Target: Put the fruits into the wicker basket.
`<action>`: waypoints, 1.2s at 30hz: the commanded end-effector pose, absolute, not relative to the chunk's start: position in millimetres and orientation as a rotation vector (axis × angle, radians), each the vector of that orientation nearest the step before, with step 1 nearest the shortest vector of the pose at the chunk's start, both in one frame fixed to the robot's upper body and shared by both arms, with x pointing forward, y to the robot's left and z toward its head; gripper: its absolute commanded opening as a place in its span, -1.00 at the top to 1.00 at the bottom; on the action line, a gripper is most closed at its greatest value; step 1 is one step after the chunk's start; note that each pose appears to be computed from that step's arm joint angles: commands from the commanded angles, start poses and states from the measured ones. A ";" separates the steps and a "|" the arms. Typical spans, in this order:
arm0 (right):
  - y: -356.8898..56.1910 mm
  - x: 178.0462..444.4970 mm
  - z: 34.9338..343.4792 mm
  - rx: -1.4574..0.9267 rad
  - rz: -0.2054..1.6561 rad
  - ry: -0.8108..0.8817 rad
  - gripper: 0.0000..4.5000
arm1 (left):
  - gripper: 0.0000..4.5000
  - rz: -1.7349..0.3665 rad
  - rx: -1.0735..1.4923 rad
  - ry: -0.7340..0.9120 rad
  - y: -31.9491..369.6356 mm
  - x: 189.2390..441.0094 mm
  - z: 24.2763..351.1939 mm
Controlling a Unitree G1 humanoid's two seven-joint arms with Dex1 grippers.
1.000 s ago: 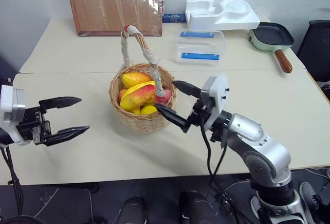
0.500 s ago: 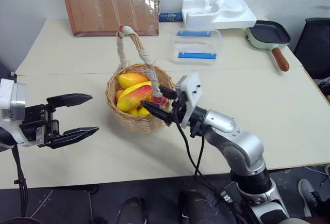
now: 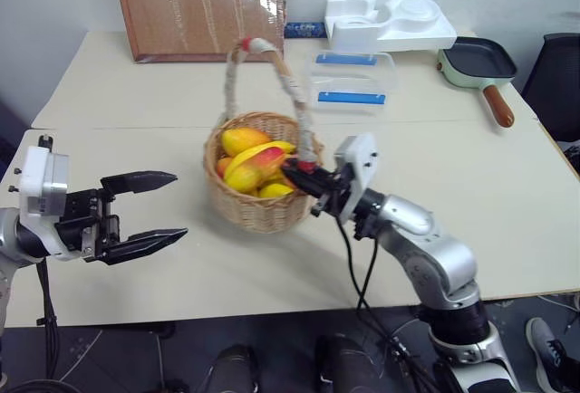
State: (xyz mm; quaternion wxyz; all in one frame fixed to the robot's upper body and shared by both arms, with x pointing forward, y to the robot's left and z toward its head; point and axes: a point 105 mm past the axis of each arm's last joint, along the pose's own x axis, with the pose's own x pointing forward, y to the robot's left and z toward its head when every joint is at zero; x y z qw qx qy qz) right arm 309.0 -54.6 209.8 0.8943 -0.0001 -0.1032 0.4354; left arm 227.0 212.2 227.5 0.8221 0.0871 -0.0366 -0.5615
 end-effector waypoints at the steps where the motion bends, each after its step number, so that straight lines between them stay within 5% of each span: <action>1: -111.7 305.3 248.4 -0.089 0.722 -0.398 0.90 | -1.00 -1.189 0.190 -0.111 210.6 232.8 226.1; 12: -245.9 322.8 242.4 -0.264 0.402 -0.310 0.90 | -1.00 -1.236 0.169 -0.147 201.9 252.2 216.8; 21: -270.1 338.8 206.4 -0.098 0.403 -0.227 0.90 | -1.00 -1.224 0.188 -0.161 206.8 257.1 224.9; 28: -286.2 321.4 223.9 -0.207 0.416 -0.271 -0.09 | -1.00 -1.165 0.214 -0.100 221.2 258.2 215.4; 34: -276.4 269.7 214.2 -0.331 0.655 -0.236 -0.98 | -1.00 -1.021 0.308 0.016 251.6 255.4 181.5; 36: -274.8 252.9 194.8 -0.409 0.747 -0.154 -0.99 | -1.00 -0.976 0.358 0.060 263.5 248.1 166.0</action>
